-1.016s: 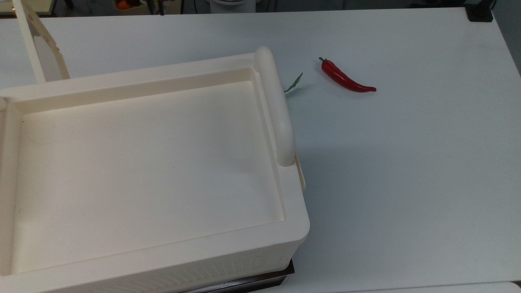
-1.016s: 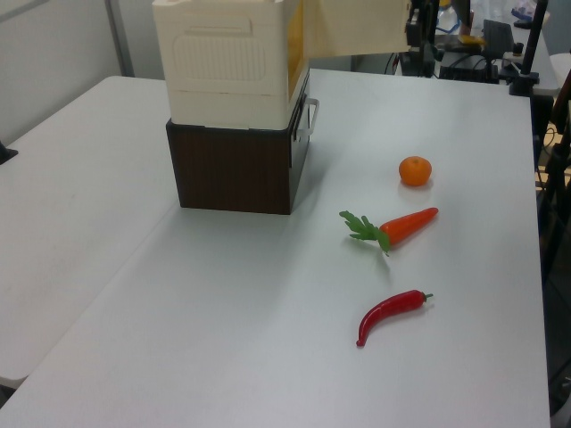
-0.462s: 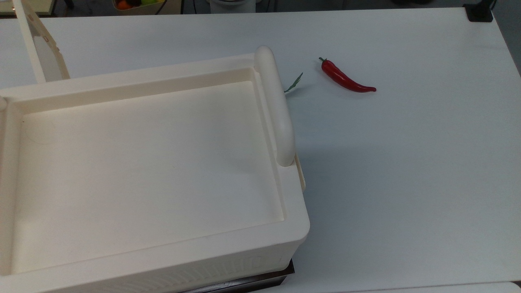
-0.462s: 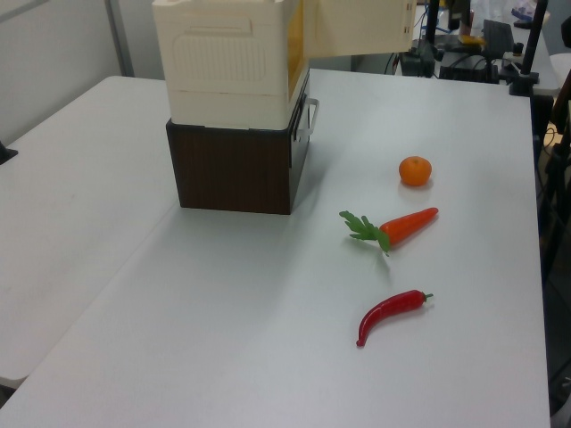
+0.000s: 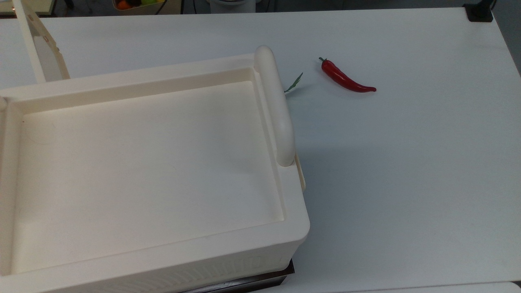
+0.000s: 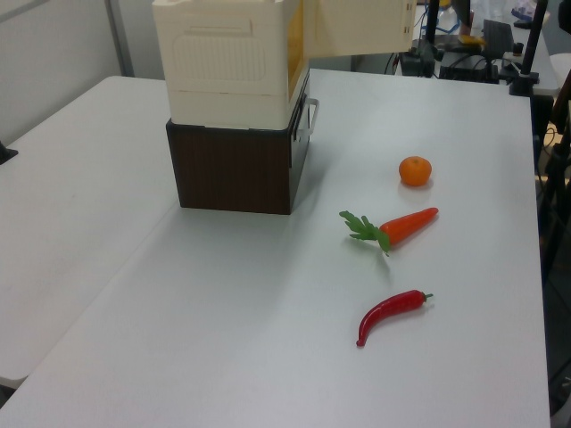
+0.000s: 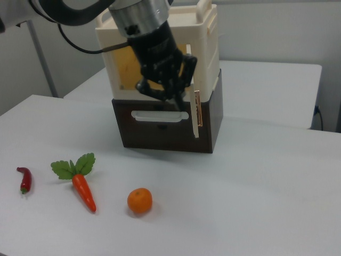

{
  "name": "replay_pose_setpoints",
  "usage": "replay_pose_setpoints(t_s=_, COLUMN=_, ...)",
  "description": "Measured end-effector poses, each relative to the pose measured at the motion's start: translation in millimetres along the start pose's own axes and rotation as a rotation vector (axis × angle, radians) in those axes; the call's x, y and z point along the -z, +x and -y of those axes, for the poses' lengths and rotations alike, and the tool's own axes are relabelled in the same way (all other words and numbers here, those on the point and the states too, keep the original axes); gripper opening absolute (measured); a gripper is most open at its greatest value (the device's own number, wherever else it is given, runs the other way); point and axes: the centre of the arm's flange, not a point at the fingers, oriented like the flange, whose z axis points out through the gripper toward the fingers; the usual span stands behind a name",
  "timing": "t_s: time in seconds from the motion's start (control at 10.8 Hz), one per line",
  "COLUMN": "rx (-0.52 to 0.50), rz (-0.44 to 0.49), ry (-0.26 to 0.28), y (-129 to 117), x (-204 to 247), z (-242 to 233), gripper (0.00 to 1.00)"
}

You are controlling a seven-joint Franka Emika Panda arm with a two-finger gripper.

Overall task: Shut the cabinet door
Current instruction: 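Push the cream door with the gripper, swinging it shut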

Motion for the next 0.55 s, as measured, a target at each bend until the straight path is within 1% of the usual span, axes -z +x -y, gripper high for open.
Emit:
replay_pose_setpoints(t_s=0.09, rx=0.063, rz=0.0, ry=-0.066, y=-7.8, x=2.5, z=-9.0, gripper=0.01)
replay_pose_setpoints(t_s=0.18, rx=0.108, rz=-0.001, ry=-0.126, y=-8.2, x=1.1, z=-18.4, gripper=0.01)
replay_pose_setpoints(t_s=0.46, rx=0.151, rz=-0.041, ry=-0.255, y=7.7, x=-18.5, z=-46.5, gripper=0.01)
replay_pose_setpoints(t_s=0.55, rx=0.148, rz=-0.051, ry=-0.291, y=10.9, x=-26.6, z=-55.1, gripper=0.01)
